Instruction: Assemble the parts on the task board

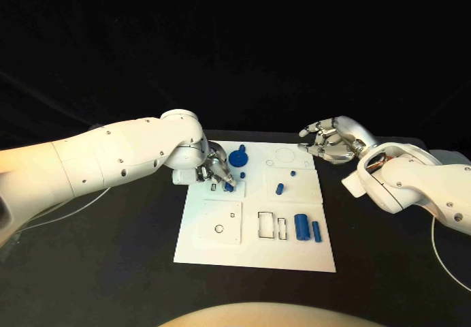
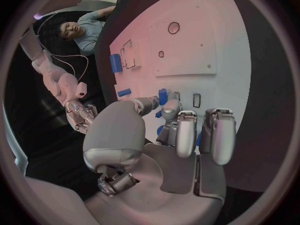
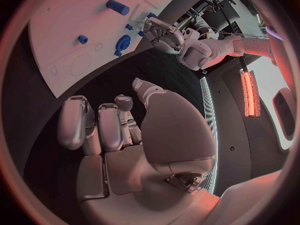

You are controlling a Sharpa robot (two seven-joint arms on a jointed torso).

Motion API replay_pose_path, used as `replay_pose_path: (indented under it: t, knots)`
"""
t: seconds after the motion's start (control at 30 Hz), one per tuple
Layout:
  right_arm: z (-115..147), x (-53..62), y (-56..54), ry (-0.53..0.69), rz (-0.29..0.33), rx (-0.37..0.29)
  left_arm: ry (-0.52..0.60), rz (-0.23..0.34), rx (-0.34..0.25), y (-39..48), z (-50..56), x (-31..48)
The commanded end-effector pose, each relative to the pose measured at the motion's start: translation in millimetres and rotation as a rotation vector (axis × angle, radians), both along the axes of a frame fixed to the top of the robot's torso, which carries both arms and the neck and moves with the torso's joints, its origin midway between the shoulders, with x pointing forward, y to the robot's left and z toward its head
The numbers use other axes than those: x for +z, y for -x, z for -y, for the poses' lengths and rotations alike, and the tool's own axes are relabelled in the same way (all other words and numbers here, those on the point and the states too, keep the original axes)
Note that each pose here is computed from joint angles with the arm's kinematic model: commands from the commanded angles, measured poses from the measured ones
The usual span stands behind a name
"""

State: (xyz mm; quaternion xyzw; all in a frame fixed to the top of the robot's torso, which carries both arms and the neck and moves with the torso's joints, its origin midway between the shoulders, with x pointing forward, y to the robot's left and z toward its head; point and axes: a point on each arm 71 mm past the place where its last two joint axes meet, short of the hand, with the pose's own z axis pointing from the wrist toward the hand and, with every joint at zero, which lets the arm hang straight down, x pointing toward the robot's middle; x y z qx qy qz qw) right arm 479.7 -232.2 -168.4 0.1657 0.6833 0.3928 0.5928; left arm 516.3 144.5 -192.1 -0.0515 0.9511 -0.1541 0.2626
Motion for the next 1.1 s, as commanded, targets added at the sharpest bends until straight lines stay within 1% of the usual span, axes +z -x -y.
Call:
replay_pose_path:
  t: [0.03, 0.17, 0.3, 0.47, 0.57, 0.73, 0.93, 1.1]
  knots:
    - [0.7, -0.5, 0.1, 0.003, -0.001, 0.004, 0.088, -0.018, 0.046, 3.0, 2.2, 2.8]
    - [2.0, -0.7, -0.1, 0.005, -0.003, 0.001, 0.106, -0.004, 0.063, 5.1, -1.0, 5.3]
    - [2.6, -0.7, -0.2, 0.005, -0.003, 0.0, 0.109, 0.033, 0.069, 6.2, -2.4, 7.5]
    - [2.9, -0.7, 0.0, 0.005, -0.003, -0.001, 0.078, 0.113, 0.062, 4.9, -4.8, 7.5]
    - [3.0, -0.7, 0.1, 0.005, -0.003, -0.001, 0.056, 0.16, 0.054, 4.0, -6.8, 6.3]
    - [1.9, -0.8, 0.2, 0.005, -0.005, 0.002, 0.007, 0.223, 0.022, 5.0, -7.5, 1.4]
    - [0.4, -1.0, 0.1, 0.005, -0.007, 0.006, -0.034, 0.263, 0.001, 6.1, -6.6, -4.0]
    - [0.3, -1.0, 0.2, 0.005, -0.008, 0.007, -0.055, 0.27, -0.005, 6.4, -7.9, -6.3]
